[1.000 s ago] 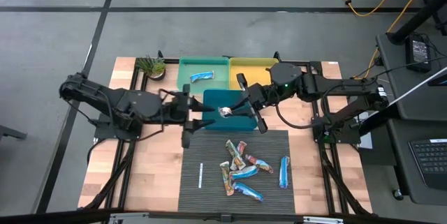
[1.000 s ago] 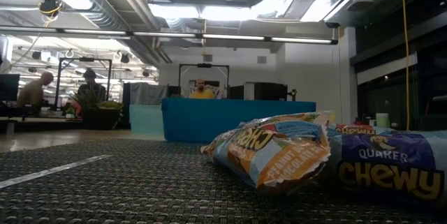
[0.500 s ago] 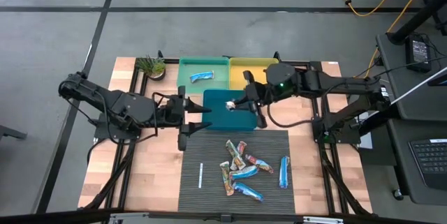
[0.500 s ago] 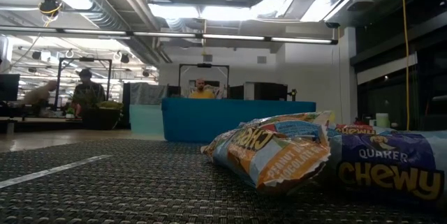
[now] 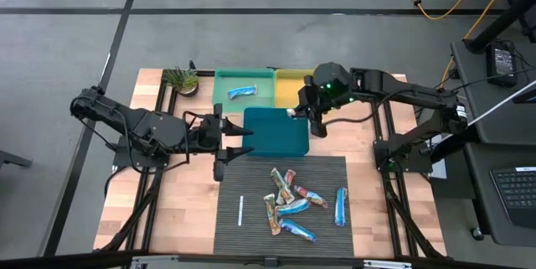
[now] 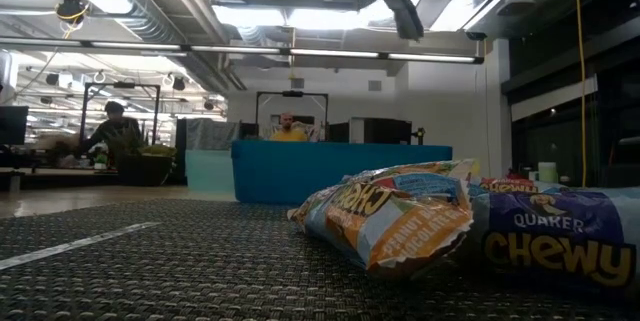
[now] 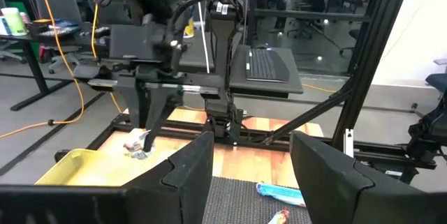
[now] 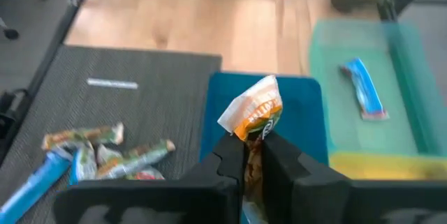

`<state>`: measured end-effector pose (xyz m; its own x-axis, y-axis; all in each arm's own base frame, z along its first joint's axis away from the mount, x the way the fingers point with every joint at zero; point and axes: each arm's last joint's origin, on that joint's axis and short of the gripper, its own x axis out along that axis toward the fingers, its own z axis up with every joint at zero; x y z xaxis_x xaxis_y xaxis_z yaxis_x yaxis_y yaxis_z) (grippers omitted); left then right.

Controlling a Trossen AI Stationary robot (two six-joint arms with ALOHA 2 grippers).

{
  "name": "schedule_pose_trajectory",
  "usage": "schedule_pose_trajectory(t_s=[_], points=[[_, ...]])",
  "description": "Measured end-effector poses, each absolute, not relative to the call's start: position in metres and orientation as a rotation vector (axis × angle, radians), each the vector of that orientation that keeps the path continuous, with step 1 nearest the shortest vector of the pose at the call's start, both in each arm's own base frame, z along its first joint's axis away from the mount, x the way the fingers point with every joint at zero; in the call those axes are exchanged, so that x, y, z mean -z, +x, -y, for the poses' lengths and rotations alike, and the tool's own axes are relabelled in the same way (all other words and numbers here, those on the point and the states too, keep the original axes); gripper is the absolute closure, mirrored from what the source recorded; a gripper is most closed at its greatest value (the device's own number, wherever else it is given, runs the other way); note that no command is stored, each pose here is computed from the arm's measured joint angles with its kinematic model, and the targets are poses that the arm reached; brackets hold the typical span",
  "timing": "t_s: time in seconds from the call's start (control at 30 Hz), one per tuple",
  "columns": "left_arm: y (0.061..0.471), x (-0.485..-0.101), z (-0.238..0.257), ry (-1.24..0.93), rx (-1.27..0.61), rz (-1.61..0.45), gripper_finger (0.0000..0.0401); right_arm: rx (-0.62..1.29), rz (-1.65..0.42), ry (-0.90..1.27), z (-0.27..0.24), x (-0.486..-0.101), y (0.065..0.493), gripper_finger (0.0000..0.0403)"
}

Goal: Pick and place Granola Bars by type
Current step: Put the yellow granola bar into the yellow bin

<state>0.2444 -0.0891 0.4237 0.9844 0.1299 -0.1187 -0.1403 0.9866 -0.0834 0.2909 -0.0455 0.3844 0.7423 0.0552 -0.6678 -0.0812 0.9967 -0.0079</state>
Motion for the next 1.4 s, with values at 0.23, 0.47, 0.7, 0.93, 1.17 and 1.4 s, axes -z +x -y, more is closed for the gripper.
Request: schedule_pose_trajectory(t_s=[0.23, 0.47, 0.7, 0.93, 1.17, 1.4], points=[[0.244, -0.424, 0.089, -0.092, -0.137, -0.113, 0.0223, -0.011, -0.822, -0.020, 0.070, -0.380, 0.276, 0.0369], [0.244, -0.424, 0.089, -0.108, -0.155, -0.110, 0.0221, 0.081, -0.894, -0.006, 0.107, -0.375, 0.259, 0.0369], [0.245, -0.423, 0.089, -0.116, -0.163, -0.109, 0.0226, 0.180, -0.903, 0.019, 0.138, -0.375, 0.243, 0.0373], [0.250, -0.420, 0.090, -0.115, -0.168, -0.120, 0.0224, 0.233, -0.915, 0.011, 0.159, -0.374, 0.231, 0.0368], [0.253, -0.419, 0.085, -0.122, -0.186, -0.122, 0.0228, 0.289, -0.959, 0.045, 0.189, -0.359, 0.228, 0.0376], [0.254, -0.418, 0.084, -0.126, -0.189, -0.124, 0.0226, 0.311, -1.038, 0.072, 0.218, -0.331, 0.237, 0.0362]])
